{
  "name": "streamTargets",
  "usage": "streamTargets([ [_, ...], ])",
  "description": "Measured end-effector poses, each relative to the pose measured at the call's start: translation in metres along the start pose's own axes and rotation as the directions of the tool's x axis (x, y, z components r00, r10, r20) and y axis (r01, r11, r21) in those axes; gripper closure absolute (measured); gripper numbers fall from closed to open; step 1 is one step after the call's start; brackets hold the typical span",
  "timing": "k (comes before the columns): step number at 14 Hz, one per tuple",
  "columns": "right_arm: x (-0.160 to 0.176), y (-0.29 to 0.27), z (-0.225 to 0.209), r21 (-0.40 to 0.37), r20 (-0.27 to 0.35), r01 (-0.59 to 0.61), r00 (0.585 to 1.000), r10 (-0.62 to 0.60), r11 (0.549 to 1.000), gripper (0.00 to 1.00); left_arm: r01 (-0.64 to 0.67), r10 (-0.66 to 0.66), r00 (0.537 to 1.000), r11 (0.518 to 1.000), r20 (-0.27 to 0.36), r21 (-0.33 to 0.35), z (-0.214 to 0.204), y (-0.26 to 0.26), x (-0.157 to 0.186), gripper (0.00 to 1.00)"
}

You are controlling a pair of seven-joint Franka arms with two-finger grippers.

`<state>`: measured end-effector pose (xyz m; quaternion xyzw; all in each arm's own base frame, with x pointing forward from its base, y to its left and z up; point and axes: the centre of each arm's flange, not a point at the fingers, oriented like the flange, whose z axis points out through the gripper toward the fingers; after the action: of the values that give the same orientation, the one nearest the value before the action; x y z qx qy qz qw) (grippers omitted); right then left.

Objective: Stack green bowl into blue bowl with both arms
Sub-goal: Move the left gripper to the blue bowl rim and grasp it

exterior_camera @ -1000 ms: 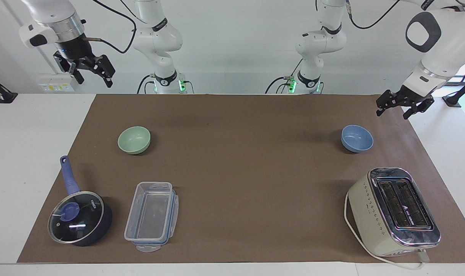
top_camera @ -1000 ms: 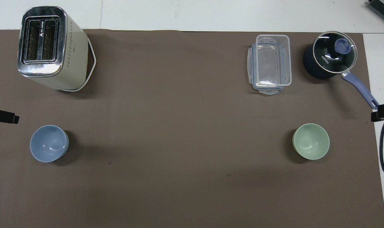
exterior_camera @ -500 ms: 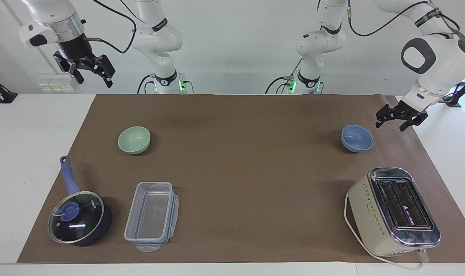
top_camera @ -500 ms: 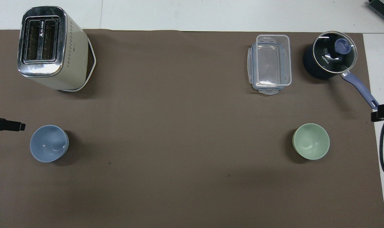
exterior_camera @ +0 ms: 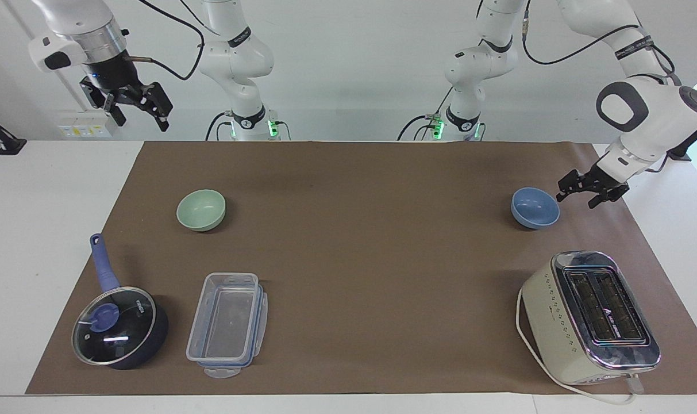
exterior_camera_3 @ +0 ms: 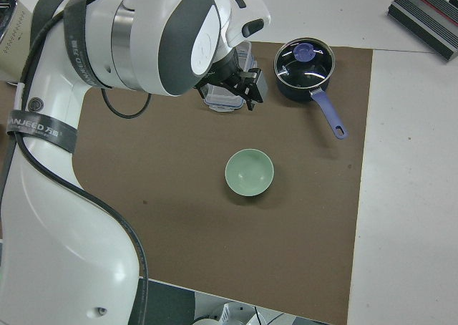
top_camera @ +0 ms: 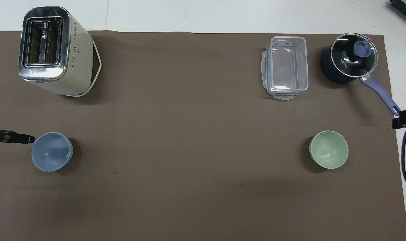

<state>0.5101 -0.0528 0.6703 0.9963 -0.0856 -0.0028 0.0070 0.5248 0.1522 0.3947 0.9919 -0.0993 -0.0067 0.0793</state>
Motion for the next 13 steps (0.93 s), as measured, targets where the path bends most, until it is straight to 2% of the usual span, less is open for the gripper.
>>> streamTargets([
  [4, 0.000, 0.000, 0.000, 0.000, 0.000, 0.000, 1.000, 0.000, 1.000, 0.00, 0.019, -0.019, 1.000, 1.000, -0.003, -0.016, 0.029, -0.003, -0.002, 0.12],
  [5, 0.000, 0.000, 0.000, 0.000, 0.000, 0.000, 1.000, 0.000, 1.000, 0.00, 0.023, -0.024, 1.000, 1.000, -0.002, -0.019, 0.038, -0.003, -0.005, 0.19],
  [9, 0.000, 0.000, 0.000, 0.000, 0.000, 0.000, 1.000, 0.000, 1.000, 0.00, 0.034, -0.034, 0.999, 0.999, 0.002, -0.019, 0.057, -0.003, -0.014, 0.30],
  [13, 0.000, 0.000, 0.000, 0.000, 0.001, 0.000, 1.000, 0.000, 1.000, 0.00, 0.046, -0.046, 0.999, 0.999, -0.004, -0.012, 0.066, -0.008, -0.019, 0.33],
])
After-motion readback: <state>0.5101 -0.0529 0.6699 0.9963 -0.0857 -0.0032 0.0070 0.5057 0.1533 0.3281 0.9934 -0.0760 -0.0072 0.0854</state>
